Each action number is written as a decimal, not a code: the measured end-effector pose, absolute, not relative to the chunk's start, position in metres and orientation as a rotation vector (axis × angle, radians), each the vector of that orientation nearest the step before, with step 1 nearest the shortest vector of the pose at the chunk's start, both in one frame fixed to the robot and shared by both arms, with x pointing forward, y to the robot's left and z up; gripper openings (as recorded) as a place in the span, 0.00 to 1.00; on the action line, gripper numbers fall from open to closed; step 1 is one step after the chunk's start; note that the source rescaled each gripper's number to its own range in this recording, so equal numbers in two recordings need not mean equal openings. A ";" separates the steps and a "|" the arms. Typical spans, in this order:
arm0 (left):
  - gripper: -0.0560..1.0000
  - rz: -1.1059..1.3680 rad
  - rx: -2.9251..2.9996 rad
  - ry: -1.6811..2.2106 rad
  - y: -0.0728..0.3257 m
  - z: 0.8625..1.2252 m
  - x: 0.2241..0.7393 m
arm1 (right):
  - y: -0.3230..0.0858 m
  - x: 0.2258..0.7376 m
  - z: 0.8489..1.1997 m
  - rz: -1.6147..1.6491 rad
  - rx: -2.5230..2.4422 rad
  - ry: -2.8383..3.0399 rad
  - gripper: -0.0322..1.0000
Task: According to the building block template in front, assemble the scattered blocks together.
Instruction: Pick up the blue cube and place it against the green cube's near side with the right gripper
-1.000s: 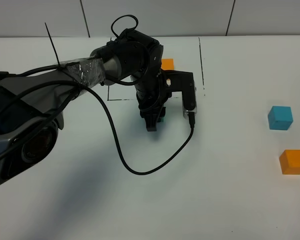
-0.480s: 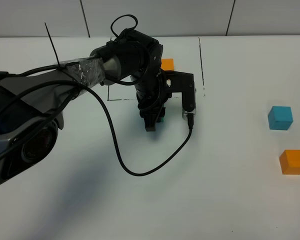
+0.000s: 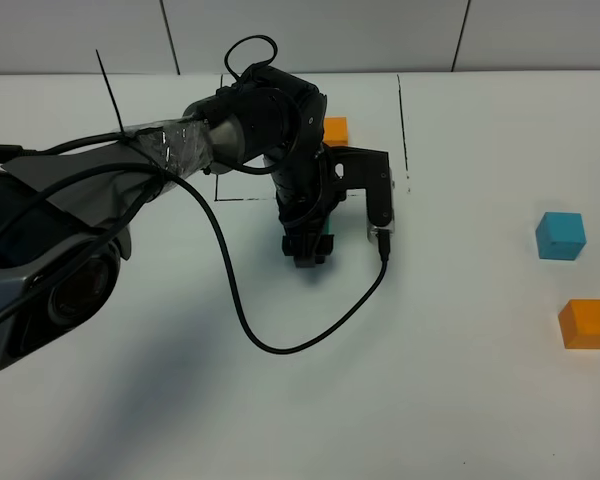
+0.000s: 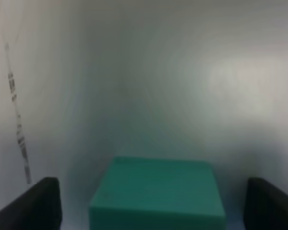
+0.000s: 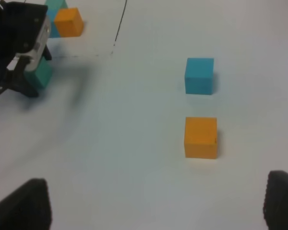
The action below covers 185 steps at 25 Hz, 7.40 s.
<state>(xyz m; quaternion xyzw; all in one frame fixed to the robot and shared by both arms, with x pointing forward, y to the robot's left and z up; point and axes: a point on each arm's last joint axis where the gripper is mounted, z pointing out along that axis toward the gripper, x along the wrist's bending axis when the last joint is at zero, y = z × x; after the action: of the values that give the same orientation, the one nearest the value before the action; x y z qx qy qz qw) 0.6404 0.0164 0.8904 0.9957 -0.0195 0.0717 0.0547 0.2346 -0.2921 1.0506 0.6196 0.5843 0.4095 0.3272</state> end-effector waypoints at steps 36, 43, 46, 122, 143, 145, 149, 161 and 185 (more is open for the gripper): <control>0.99 0.370 2.467 1.662 0.260 1.054 0.611 | -0.292 0.235 1.051 1.073 1.623 1.531 0.79; 0.99 0.461 2.281 1.849 0.292 1.079 0.527 | -0.292 0.235 1.051 1.073 1.623 1.531 0.79; 0.99 0.521 2.175 1.885 0.295 1.095 0.489 | -0.292 0.235 1.051 1.073 1.623 1.531 0.79; 0.83 0.819 1.612 1.562 0.293 1.046 0.228 | -0.291 0.235 1.051 1.082 1.625 1.533 0.79; 0.83 0.795 1.608 1.554 0.291 1.046 0.228 | -0.291 0.234 1.051 1.086 1.626 1.534 0.79; 0.83 0.795 1.608 1.554 0.291 1.046 0.228 | -0.291 0.234 1.051 1.086 1.626 1.534 0.79; 0.83 0.795 1.608 1.554 0.291 1.046 0.228 | -0.291 0.234 1.051 1.086 1.626 1.534 0.79; 0.83 0.795 1.608 1.554 0.291 1.046 0.228 | -0.291 0.234 1.051 1.086 1.626 1.534 0.79; 0.82 0.794 1.607 1.554 0.291 1.046 0.228 | -0.291 0.246 1.052 1.049 1.683 1.575 0.79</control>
<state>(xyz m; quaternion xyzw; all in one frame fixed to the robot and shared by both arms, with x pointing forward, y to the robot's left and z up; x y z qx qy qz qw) 0.2275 0.2908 1.0465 0.6281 0.6070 0.3103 0.3752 0.2456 -0.2907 1.0516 0.6340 0.5932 0.3950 0.3001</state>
